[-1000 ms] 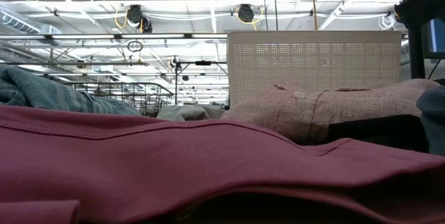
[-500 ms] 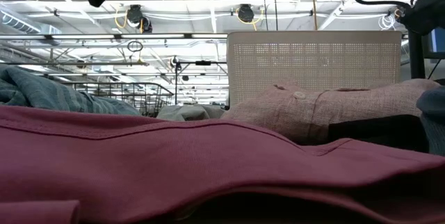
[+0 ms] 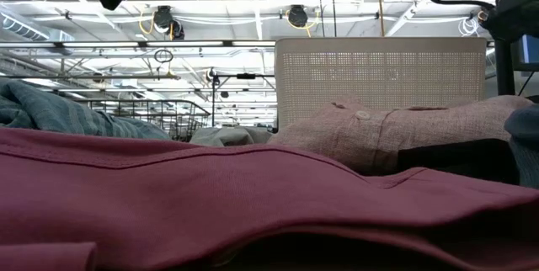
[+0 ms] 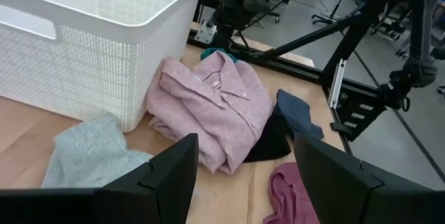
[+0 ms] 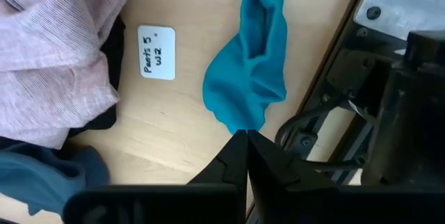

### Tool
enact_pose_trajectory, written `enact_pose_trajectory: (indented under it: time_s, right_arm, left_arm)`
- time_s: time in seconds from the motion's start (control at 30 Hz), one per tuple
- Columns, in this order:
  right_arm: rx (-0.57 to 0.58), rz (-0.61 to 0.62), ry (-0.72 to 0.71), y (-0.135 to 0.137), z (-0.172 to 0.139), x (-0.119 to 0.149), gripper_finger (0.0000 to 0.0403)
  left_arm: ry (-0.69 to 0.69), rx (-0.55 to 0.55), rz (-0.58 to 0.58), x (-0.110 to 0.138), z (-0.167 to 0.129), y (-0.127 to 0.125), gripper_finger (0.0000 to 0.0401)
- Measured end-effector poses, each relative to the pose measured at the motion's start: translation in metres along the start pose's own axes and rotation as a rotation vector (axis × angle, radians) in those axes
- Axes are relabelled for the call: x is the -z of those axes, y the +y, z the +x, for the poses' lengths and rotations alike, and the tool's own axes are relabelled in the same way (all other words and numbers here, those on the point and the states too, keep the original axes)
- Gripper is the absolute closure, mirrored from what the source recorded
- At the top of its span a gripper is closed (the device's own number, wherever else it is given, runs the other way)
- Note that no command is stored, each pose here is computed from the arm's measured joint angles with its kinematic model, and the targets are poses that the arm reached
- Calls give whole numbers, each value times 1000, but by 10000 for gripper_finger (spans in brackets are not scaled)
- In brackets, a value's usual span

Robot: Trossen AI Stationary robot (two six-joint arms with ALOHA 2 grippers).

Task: Pick & Place Cloths
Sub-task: Put the light blue sock into the transparent bin

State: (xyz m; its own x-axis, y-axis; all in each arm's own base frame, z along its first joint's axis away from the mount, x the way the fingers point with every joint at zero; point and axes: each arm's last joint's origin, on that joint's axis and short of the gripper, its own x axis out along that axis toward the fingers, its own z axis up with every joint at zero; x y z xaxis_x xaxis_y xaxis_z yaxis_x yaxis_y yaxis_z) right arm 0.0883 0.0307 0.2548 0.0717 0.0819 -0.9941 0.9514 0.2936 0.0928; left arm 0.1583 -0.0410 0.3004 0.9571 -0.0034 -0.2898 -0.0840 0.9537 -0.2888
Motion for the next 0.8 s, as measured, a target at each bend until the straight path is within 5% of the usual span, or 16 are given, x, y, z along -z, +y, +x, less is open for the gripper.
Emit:
enact_pose_trajectory:
  time_s: [0.43,0.8]
  right_arm:
    - [-45,-48,-46,5,0,-1,390]
    - [-28,-320,-89,19,6,-2,297]
  left_arm:
    - [-1,-2,0,0,0,0,160]
    - [-2,-2,-5,0,0,0,160]
